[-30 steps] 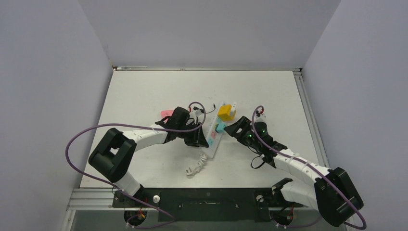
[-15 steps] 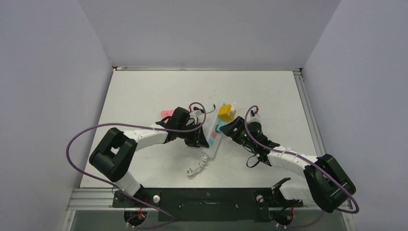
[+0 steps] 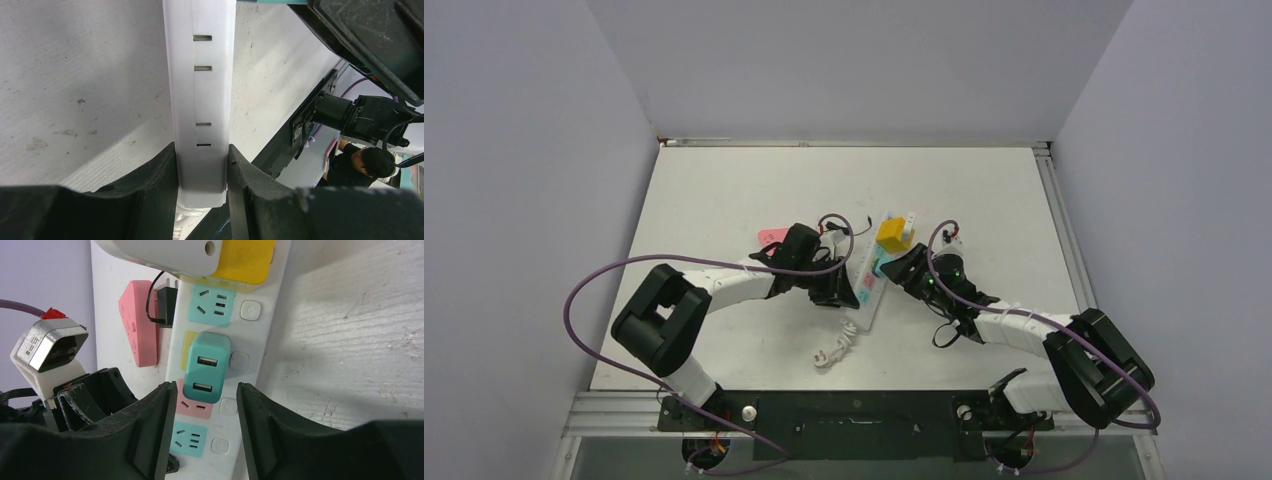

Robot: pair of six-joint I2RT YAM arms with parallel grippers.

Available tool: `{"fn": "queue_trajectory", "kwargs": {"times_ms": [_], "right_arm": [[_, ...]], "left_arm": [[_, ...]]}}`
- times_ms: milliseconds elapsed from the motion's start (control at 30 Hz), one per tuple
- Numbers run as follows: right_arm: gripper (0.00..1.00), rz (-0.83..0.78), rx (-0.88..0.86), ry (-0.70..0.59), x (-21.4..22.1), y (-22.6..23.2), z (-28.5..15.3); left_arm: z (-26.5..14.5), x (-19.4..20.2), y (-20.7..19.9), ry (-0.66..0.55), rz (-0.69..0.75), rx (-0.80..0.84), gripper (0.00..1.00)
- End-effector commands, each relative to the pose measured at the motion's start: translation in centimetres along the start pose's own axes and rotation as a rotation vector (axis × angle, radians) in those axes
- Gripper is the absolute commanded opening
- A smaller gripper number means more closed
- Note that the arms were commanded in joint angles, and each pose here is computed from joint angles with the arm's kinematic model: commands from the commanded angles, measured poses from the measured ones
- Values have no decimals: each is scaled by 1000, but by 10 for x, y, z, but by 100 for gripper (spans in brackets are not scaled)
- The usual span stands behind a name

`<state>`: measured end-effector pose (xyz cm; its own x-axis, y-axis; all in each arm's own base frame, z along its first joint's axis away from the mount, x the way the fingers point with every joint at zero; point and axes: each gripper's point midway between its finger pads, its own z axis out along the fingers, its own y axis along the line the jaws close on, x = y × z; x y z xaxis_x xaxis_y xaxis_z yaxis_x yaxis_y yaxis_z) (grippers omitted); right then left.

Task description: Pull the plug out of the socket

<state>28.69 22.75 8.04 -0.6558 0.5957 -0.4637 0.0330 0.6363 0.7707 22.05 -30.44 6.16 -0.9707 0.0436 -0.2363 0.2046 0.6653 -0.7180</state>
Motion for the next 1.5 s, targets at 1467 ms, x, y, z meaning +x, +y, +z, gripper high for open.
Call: {"fn": "queue_trajectory", "kwargs": {"times_ms": [1467], "right_arm": [[39,-25,105,-46,0,1,21]], "left_arm": [[2,-5,-21,20,4,65,0]]}}
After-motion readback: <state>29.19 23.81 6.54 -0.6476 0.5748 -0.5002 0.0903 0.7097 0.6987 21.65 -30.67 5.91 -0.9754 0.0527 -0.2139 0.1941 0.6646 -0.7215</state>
